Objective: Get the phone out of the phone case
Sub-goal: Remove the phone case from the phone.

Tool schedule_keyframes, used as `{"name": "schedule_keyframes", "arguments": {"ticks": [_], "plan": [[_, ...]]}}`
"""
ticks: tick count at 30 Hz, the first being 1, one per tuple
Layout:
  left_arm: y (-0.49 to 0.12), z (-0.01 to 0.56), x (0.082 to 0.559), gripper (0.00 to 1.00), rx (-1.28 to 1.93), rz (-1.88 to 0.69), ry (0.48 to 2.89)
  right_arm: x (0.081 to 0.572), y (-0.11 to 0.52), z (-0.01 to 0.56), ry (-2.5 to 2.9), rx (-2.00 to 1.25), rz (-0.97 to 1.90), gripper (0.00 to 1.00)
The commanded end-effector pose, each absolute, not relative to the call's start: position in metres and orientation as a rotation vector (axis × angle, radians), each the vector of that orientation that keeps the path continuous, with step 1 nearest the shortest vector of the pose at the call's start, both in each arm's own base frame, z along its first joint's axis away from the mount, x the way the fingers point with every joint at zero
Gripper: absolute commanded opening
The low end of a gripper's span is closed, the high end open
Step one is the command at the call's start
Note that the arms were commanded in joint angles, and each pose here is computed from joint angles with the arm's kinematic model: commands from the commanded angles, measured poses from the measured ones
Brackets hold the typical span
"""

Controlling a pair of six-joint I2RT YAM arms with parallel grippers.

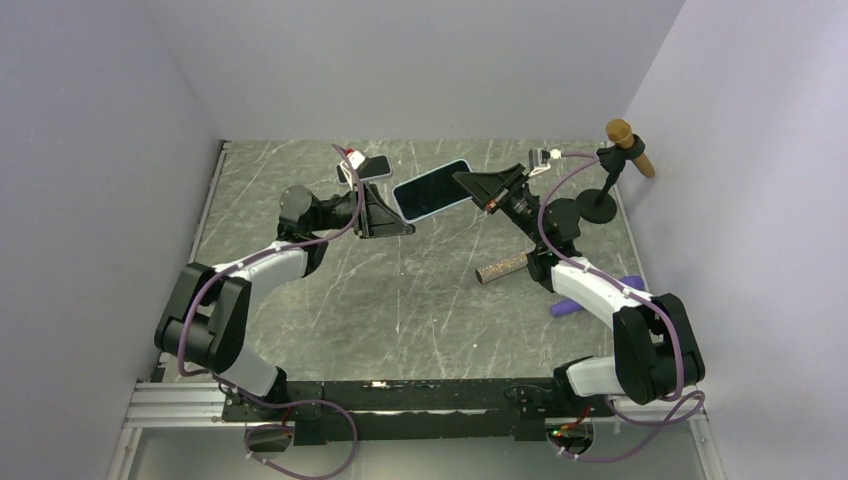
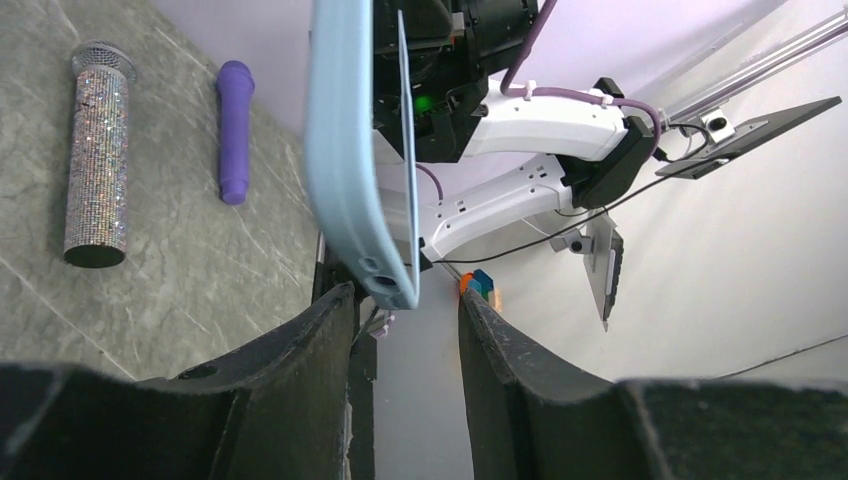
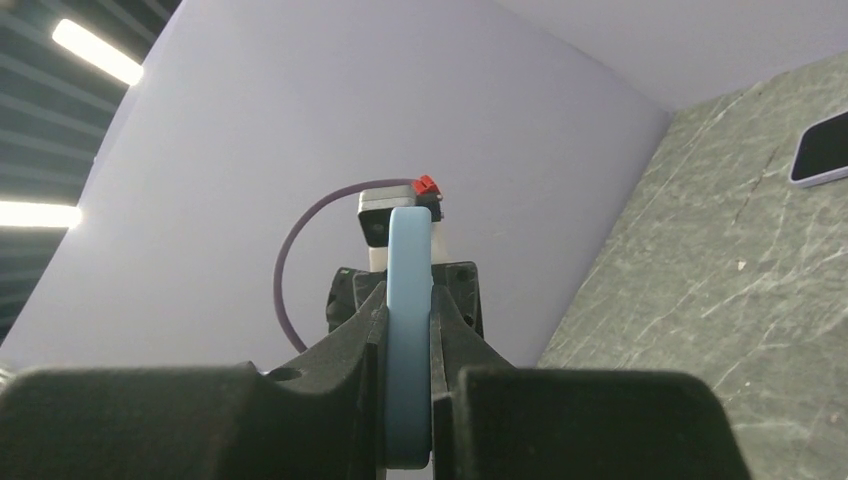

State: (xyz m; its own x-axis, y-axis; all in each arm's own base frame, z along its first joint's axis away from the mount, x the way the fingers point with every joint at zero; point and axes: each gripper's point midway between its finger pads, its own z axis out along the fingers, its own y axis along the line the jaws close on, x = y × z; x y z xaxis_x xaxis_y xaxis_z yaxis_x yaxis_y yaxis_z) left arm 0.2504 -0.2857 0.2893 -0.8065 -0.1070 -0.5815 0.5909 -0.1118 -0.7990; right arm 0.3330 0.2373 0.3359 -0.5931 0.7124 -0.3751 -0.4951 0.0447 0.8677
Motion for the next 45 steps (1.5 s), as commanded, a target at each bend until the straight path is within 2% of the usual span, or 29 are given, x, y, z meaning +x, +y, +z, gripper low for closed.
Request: {"name": "schedule_keyframes", "arguments": {"ticks": [1, 10, 24, 29, 36, 45], "plan": [[-0.282, 0.297, 0.249, 0.47, 0.569, -1.916, 1.647, 0.315, 0.234, 0.376, 1.254, 0.161, 1.768, 0.00], [-0.281, 0.300, 0.249, 0.45, 0.578, -1.871, 1.640, 0.314, 0.247, 0.372, 1.272, 0.140, 1.789, 0.00], [-0.280, 0.305, 0.245, 0.35, 0.599, -1.862, 1.605, 0.322, 0.251, 0.371, 1.300, 0.190, 1.786, 0.00], [-0.280, 0.307, 0.245, 0.07, 0.594, -1.858, 1.601, 0.324, 0.251, 0.365, 1.315, 0.231, 1.813, 0.00], [-0.279, 0.309, 0.246, 0.00, 0.606, -1.793, 1.601, 0.341, 0.256, 0.328, 1.553, 0.437, 1.798, 0.00], [-0.268, 0.326, 0.240, 0.00, 0.660, -1.463, 1.513, 0.322, 0.280, 0.298, 1.775, 0.492, 2.019, 0.00]]}}
